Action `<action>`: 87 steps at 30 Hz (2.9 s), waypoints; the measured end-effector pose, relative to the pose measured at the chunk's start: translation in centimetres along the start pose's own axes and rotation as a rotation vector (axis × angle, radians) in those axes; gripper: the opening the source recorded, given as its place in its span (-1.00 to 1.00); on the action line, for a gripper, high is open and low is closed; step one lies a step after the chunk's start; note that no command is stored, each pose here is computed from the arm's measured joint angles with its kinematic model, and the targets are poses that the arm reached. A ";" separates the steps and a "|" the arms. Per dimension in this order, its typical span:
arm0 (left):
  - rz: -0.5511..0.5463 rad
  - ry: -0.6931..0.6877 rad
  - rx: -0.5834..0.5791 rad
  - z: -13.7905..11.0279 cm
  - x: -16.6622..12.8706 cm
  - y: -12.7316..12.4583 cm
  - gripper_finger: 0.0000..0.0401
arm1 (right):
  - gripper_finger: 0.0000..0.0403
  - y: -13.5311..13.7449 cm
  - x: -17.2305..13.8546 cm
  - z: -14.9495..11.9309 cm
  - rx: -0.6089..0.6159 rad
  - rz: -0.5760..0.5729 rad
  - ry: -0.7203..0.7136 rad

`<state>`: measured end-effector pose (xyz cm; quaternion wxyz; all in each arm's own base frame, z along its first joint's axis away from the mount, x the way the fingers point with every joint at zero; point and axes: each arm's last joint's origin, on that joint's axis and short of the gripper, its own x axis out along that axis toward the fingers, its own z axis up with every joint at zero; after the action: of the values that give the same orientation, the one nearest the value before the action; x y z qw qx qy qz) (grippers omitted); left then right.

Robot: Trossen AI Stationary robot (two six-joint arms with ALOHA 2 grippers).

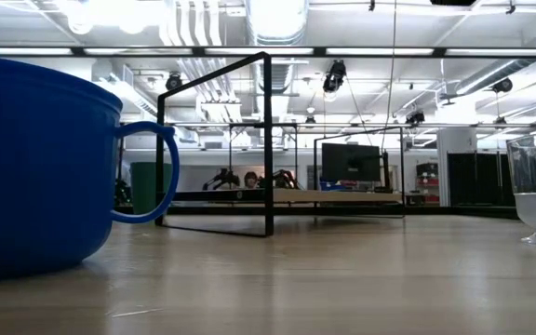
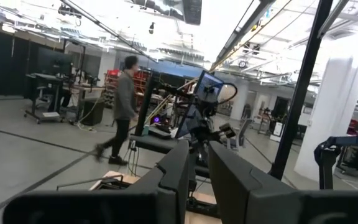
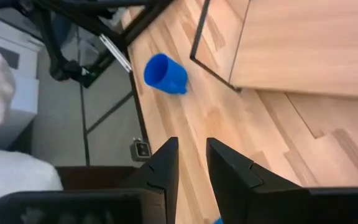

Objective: Stack small to large cups/mugs on shelf
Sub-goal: Put the transparent mug on the shelf

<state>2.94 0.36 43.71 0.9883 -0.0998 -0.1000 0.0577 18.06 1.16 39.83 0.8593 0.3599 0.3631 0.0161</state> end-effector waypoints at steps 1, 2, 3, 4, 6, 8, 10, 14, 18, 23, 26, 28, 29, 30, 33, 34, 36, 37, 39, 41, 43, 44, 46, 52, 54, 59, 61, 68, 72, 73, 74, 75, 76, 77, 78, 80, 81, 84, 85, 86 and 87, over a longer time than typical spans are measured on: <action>-0.001 -0.002 -0.001 0.0 -0.1 0.0 -0.76 | -0.62 -0.1 0.3 0.1 0.004 -0.010 0.013; -0.001 -0.004 -0.002 0.0 -0.2 0.1 -0.76 | -0.62 -0.2 0.7 0.1 0.010 -0.023 0.030; -0.001 -0.005 -0.001 -0.1 -0.3 0.1 -0.76 | -0.62 -0.3 1.0 0.1 0.017 -0.038 0.048; -0.001 -0.008 -0.002 -0.1 -0.4 0.1 -0.76 | -0.62 -0.4 1.3 0.1 0.024 -0.054 0.067; -0.002 -0.012 -0.004 -0.1 -0.5 0.2 -0.76 | -0.62 -0.7 2.0 0.0 0.038 -0.087 0.106; -0.002 -0.012 -0.004 -0.2 -0.6 0.2 -0.76 | -0.62 -1.0 2.4 -0.2 0.055 -0.126 0.152; -0.002 -0.012 -0.004 -0.3 -0.7 0.3 -0.76 | -0.62 -1.4 2.9 -0.4 0.074 -0.170 0.205; -0.002 -0.010 -0.003 -0.3 -0.7 0.3 -0.76 | -0.62 -2.2 3.8 -1.0 0.115 -0.266 0.320; -0.002 -0.007 -0.001 -0.4 -0.6 0.3 -0.76 | -0.62 -2.9 4.7 -1.4 0.150 -0.346 0.413; -0.001 -0.002 0.000 -0.4 -0.6 0.3 -0.76 | -0.62 -3.7 6.0 -1.7 0.183 -0.441 0.506; -0.001 -0.002 0.000 -0.4 -0.6 0.3 -0.76 | -0.62 -4.3 6.7 -2.0 0.208 -0.501 0.577; -0.002 -0.002 0.001 -0.4 -0.6 0.3 -0.76 | -0.62 -4.6 7.0 -2.2 0.224 -0.541 0.621; -0.002 -0.002 0.001 -0.4 -0.6 0.3 -0.76 | -0.62 -4.7 7.2 -2.3 0.231 -0.558 0.642; -0.002 -0.003 0.001 -0.4 -0.6 0.3 -0.76 | -0.62 -4.8 7.3 -2.3 0.238 -0.573 0.660; -0.002 -0.003 0.001 -0.4 -0.6 0.3 -0.76 | -0.62 -5.0 7.8 -2.4 0.249 -0.600 0.692; -0.003 -0.003 0.001 -0.4 -0.6 0.3 -0.76 | -0.62 -5.0 8.0 -2.4 0.253 -0.607 0.702; -0.004 -0.003 0.001 -0.4 -0.6 0.3 -0.76 | -0.62 -5.1 8.3 -2.4 0.257 -0.613 0.717; -0.004 -0.003 0.001 -0.4 -0.6 0.3 -0.76 | -0.62 -5.0 8.4 -2.4 0.253 -0.613 0.720; -0.004 -0.002 0.001 -0.4 -0.6 0.3 -0.76 | -0.62 -5.1 8.6 -2.4 0.240 -0.614 0.727; -0.004 -0.002 0.000 -0.4 -0.6 0.3 -0.76 | -0.62 -5.1 8.8 -2.4 0.240 -0.615 0.729; -0.004 -0.003 0.000 -0.4 -0.6 0.3 -0.76 | -0.62 -5.1 8.9 -2.4 0.258 -0.625 0.726; -0.004 -0.003 0.000 -0.4 -0.6 0.3 -0.76 | -0.62 -5.1 9.0 -2.4 0.259 -0.626 0.723; -0.004 -0.003 0.000 -0.4 -0.6 0.3 -0.76 | -0.62 -5.1 9.0 -2.3 0.253 -0.618 0.715; -0.005 -0.008 -0.002 -0.3 -0.7 0.3 -0.76 | -0.62 -5.1 9.1 -2.2 0.246 -0.602 0.697; -0.005 -0.011 -0.003 -0.3 -0.7 0.3 -0.76 | -0.62 -5.1 9.1 -2.2 0.246 -0.601 0.695; -0.005 -0.010 -0.002 -0.3 -0.7 0.3 -0.76 | -0.62 -5.0 9.2 -2.1 0.243 -0.594 0.687; -0.005 -0.007 -0.001 -0.4 -0.7 0.3 -0.76 | -0.62 -5.0 9.3 -2.1 0.240 -0.588 0.680; -0.004 -0.004 -0.001 -0.4 -0.7 0.3 -0.76 | -0.62 -5.0 9.5 -1.8 0.233 -0.569 0.656; -0.004 -0.004 0.000 -0.4 -0.7 0.3 -0.76 | -0.62 -5.0 9.5 -1.8 0.230 -0.572 0.654; -0.004 -0.004 0.000 -0.4 -0.6 0.3 -0.76 | -0.62 -5.0 9.5 -1.8 0.225 -0.578 0.649; -0.004 -0.004 0.000 -0.4 -0.6 0.3 -0.76 | -0.62 -5.0 9.5 -1.8 0.221 -0.581 0.641; -0.004 -0.004 0.000 -0.4 -0.7 0.3 -0.76 | -0.62 -5.0 9.6 -1.7 0.216 -0.576 0.630; -0.004 -0.004 0.000 -0.4 -0.7 0.3 -0.76 | -0.62 -4.9 9.8 -1.6 0.210 -0.565 0.615; -0.004 -0.004 0.000 -0.4 -0.7 0.3 -0.76 | -0.62 -4.9 9.9 -1.5 0.203 -0.561 0.602; -0.004 -0.004 0.000 -0.4 -0.6 0.3 -0.76 | -0.62 -4.9 9.9 -1.4 0.197 -0.568 0.589; -0.004 -0.004 0.000 -0.4 -0.7 0.3 -0.76 | -0.62 -4.9 10.0 -1.3 0.196 -0.567 0.563; -0.004 -0.004 0.000 -0.4 -0.6 0.3 -0.76 | -0.62 -4.9 10.1 -1.2 0.187 -0.562 0.559; -0.004 -0.004 -0.001 -0.4 -0.6 0.3 -0.76 | -0.62 -5.0 9.9 -1.3 0.180 -0.589 0.566; -0.004 -0.004 -0.001 -0.4 -0.6 0.3 -0.76 | -0.62 -5.0 9.9 -1.3 0.187 -0.612 0.554; -0.004 -0.004 -0.001 -0.4 -0.7 0.3 -0.76 | -0.61 -5.1 9.9 -1.3 0.191 -0.632 0.537; -0.004 -0.004 -0.001 -0.4 -0.6 0.3 -0.76 | -0.59 -5.1 9.9 -1.3 0.199 -0.644 0.525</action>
<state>2.36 0.47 43.15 0.9882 -0.0999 -0.1022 0.0556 23.35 1.02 29.96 0.6598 0.2928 0.6633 -0.1972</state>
